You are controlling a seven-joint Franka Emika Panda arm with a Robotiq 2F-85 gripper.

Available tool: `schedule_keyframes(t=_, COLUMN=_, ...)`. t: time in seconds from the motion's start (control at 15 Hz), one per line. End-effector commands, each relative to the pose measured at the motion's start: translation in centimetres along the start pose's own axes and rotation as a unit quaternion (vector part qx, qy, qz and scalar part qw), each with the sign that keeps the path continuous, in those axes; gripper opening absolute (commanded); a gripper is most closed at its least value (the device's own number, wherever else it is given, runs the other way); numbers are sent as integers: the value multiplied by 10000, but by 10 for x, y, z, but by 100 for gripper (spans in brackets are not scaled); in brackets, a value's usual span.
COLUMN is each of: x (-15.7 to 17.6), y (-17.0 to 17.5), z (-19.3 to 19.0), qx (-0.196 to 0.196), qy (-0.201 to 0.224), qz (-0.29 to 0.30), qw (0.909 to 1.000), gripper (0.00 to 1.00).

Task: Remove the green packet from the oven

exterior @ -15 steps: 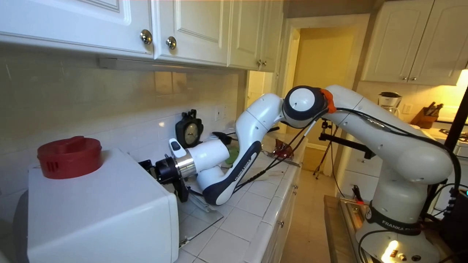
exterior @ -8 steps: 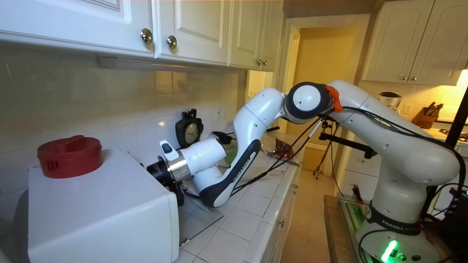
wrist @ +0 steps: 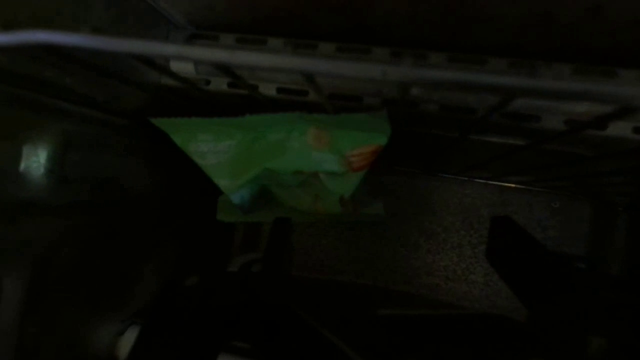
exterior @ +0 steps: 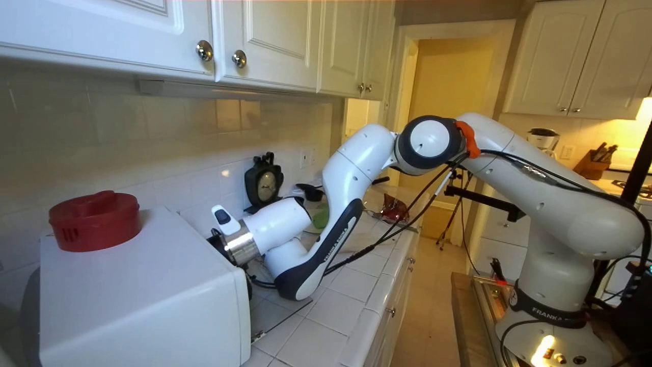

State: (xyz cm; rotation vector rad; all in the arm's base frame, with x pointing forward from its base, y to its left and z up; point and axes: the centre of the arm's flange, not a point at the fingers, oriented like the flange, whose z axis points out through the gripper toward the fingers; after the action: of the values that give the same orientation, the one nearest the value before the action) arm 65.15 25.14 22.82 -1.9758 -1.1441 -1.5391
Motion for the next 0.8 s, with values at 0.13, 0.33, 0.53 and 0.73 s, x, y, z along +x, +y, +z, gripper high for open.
schedule_keyframes(t=0.13, x=-8, y=-4, z=-3, qx=-587, qy=30, qz=467, qw=9972, gripper=66)
schedule_keyframes(t=0.33, x=-10, y=5, z=-10, qx=-896, qy=40, qz=590, qw=9942, gripper=45)
schedule_keyframes(t=0.53, x=-12, y=8, z=-16, qx=-1134, qy=71, qz=636, qw=9915, gripper=24)
schedule_keyframes(t=0.73, x=-11, y=0, z=-31, qx=-1172, qy=349, qz=480, qw=9913, gripper=2)
